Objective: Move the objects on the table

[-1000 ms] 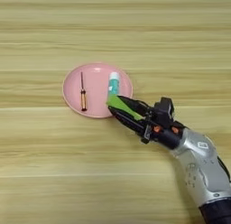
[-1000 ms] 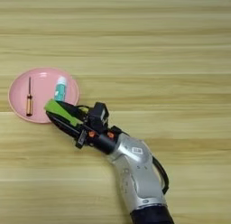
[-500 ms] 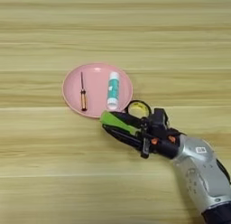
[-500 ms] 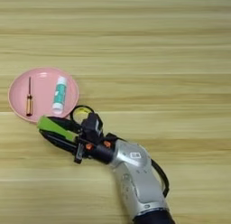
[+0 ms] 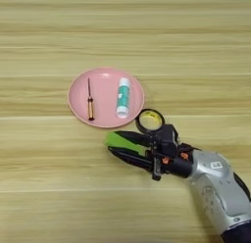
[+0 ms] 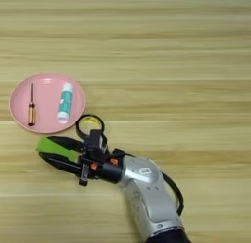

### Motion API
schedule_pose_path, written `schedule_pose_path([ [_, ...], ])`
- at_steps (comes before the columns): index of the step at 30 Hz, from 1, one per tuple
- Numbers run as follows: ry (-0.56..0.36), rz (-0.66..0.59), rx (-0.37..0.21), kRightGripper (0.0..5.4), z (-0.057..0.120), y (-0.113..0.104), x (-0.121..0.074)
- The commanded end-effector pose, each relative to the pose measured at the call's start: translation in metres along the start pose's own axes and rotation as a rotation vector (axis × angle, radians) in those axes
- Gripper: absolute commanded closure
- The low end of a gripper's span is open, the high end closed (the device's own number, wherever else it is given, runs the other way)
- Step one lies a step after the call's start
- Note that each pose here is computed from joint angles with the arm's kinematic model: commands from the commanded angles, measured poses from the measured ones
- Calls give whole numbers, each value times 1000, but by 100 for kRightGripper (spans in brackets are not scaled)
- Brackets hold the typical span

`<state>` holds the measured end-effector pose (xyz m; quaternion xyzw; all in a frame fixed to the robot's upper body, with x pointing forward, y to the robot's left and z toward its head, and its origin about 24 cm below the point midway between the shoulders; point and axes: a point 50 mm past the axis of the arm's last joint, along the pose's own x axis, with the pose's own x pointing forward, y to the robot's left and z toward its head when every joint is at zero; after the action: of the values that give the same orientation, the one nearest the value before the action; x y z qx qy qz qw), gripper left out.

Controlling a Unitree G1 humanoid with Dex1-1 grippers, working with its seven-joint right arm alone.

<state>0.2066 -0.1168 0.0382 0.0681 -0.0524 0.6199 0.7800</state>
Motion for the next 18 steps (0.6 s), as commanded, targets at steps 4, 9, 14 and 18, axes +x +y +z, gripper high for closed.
schedule_pose_path([
  [4, 8, 19, -66, 401, 13, -5, 3],
  [9, 25, 32, -60, 401, 12, -4, 4],
  [14, 46, 45, -56, 401, 10, -2, 4],
  [18, 56, 51, -57, 401, 9, -2, 4],
])
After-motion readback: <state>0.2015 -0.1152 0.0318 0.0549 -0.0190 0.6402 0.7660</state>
